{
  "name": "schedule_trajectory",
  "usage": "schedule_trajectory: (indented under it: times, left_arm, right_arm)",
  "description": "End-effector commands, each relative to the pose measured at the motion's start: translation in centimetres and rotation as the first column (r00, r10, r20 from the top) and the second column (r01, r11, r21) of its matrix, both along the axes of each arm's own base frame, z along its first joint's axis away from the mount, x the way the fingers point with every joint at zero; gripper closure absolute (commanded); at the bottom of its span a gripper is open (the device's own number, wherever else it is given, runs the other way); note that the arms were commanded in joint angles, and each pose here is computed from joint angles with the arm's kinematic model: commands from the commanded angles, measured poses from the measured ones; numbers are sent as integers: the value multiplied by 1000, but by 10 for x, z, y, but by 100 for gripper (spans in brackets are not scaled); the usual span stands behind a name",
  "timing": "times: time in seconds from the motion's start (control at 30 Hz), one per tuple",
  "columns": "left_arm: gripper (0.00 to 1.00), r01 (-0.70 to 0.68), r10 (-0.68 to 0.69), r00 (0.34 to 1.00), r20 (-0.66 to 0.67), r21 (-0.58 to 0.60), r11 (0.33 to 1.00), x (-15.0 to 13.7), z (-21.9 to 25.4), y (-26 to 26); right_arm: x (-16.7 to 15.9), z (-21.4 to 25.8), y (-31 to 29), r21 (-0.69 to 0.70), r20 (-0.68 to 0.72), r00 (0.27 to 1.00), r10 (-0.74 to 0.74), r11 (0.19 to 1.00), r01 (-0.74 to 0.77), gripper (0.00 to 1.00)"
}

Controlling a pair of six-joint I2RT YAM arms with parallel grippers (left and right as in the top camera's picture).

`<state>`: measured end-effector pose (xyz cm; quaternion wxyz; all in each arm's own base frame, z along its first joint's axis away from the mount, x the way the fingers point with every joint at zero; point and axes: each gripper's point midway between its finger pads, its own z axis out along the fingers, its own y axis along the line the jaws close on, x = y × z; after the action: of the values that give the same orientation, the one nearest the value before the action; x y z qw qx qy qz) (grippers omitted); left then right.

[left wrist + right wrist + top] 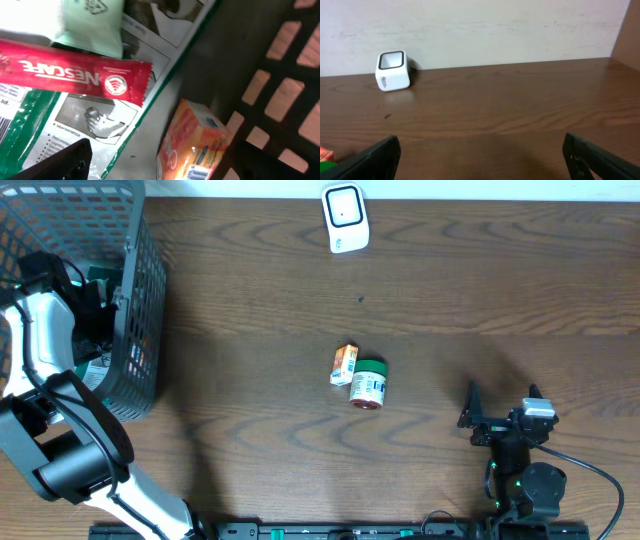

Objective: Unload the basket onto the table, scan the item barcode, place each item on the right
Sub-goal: 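Lower the left gripper onto the small orange box and grasp it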

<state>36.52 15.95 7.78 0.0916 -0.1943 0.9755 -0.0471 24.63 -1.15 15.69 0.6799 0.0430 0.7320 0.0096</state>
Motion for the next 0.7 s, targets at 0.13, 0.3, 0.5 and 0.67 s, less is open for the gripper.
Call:
schedule_trajectory:
  times: [0.13, 0.3, 0.5, 0.67]
  left_arm:
    - [14, 105, -105, 994, 34, -17, 994, 6, 7, -7]
    - [20, 107, -106, 994, 19, -27, 994, 4, -1, -8]
    - [25, 102, -102, 995, 6, -37, 994, -1, -14, -11]
    - [27, 99, -99, 995, 12, -33, 995, 1, -15, -10]
  right_arm:
    - [0, 0, -2, 13, 1, 1000, -10, 1000, 10, 1]
    - [0, 0, -2, 13, 1, 1000, -10, 1000, 10, 1]
    - [0, 0, -2, 13, 1, 1000, -10, 1000, 10, 1]
    - [0, 0, -2, 13, 1, 1000, -10, 1000, 10, 1]
